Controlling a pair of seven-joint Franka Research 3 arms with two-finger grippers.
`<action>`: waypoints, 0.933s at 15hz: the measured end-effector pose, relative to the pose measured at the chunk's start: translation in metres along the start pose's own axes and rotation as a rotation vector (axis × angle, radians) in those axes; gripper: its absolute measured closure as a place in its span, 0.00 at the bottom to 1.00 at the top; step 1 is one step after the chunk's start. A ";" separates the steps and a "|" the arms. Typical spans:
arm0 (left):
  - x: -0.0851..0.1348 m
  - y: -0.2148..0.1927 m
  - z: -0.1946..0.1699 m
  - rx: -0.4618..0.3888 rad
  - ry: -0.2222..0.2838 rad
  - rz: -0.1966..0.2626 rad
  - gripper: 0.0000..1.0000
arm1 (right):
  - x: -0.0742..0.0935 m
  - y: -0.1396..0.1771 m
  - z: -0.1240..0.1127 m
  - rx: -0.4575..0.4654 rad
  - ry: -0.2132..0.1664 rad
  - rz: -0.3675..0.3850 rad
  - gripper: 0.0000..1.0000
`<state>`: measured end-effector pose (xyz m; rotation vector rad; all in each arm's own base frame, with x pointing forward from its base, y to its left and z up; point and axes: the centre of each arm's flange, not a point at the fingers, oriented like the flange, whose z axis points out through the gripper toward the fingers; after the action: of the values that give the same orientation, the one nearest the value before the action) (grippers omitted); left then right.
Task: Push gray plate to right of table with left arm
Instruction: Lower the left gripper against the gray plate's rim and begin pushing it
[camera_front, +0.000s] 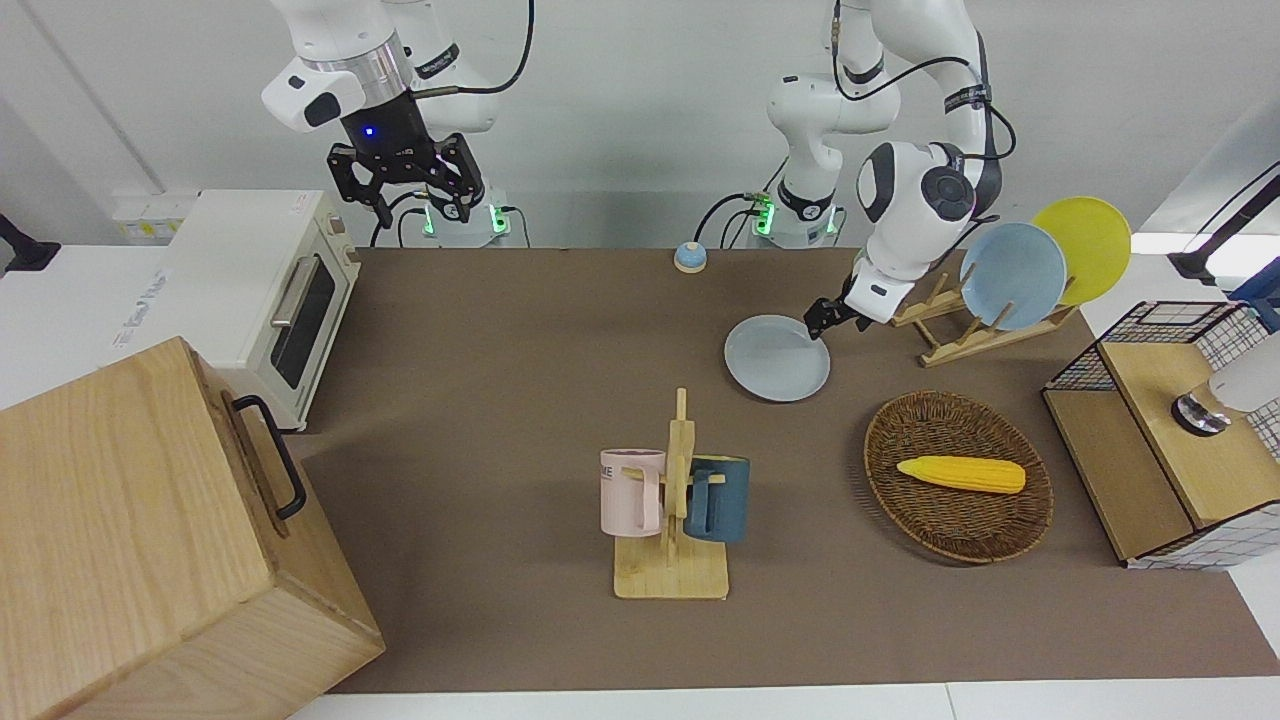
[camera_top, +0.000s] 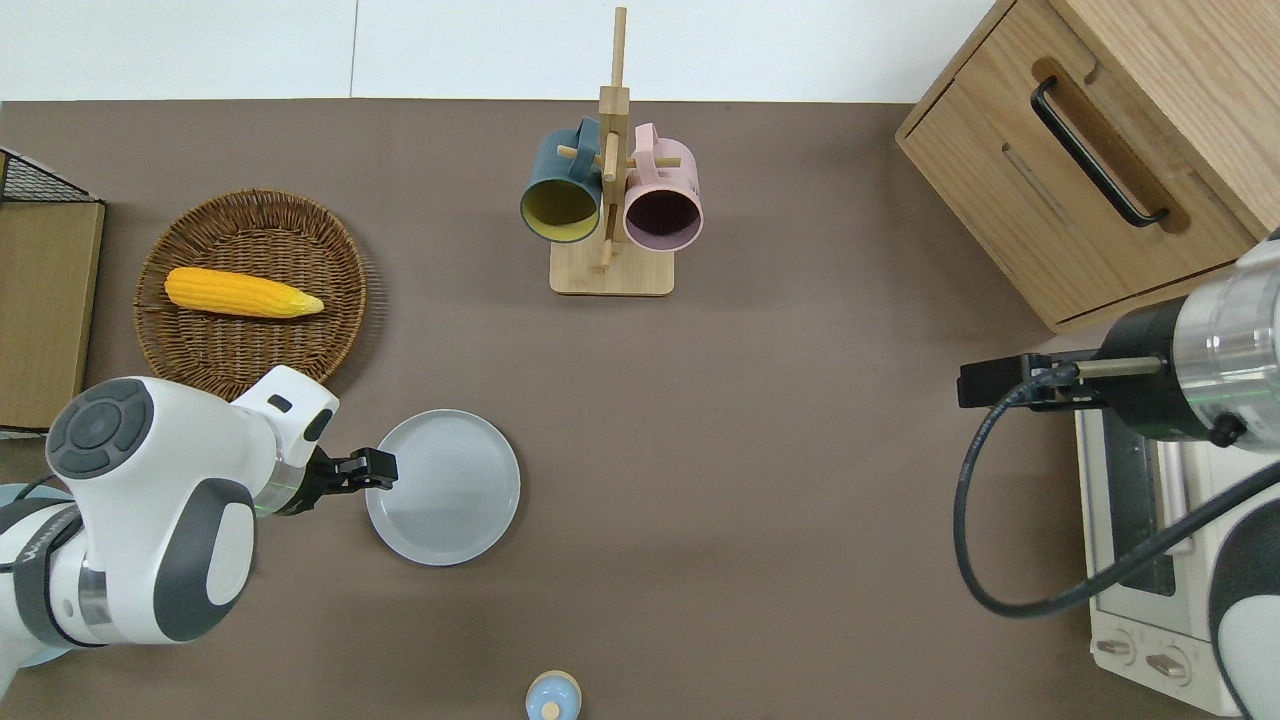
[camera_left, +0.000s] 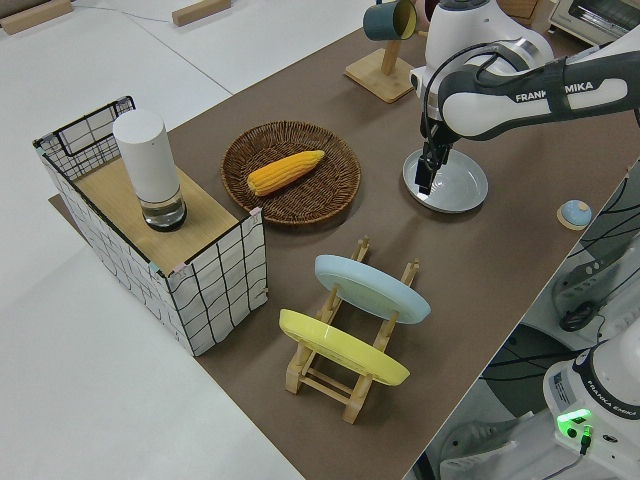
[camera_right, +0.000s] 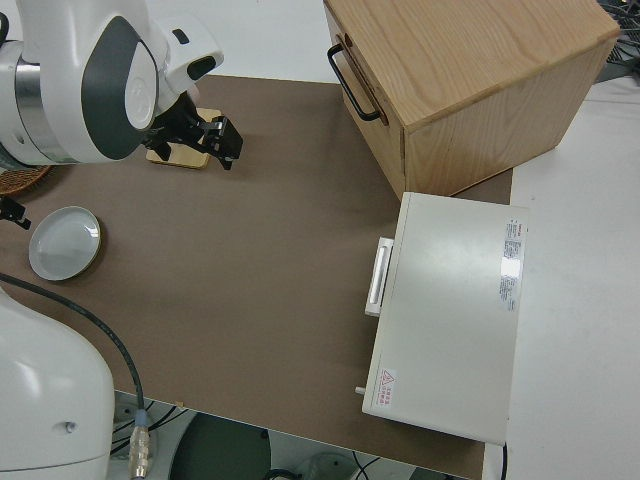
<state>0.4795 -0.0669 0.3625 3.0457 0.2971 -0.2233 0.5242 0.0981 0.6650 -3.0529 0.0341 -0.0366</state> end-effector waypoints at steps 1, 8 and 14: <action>-0.001 -0.001 0.005 0.000 0.003 -0.001 0.04 | 0.000 0.000 0.000 0.000 0.000 0.000 0.00; -0.002 -0.003 0.029 0.001 -0.002 -0.007 0.08 | 0.000 0.000 0.000 0.000 0.000 0.000 0.00; 0.001 -0.002 0.040 -0.007 -0.006 -0.014 0.13 | 0.000 0.000 0.000 0.000 0.000 0.000 0.00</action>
<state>0.4746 -0.0686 0.3224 3.0360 0.3185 -0.2316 0.5242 0.0981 0.6650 -3.0529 0.0341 -0.0366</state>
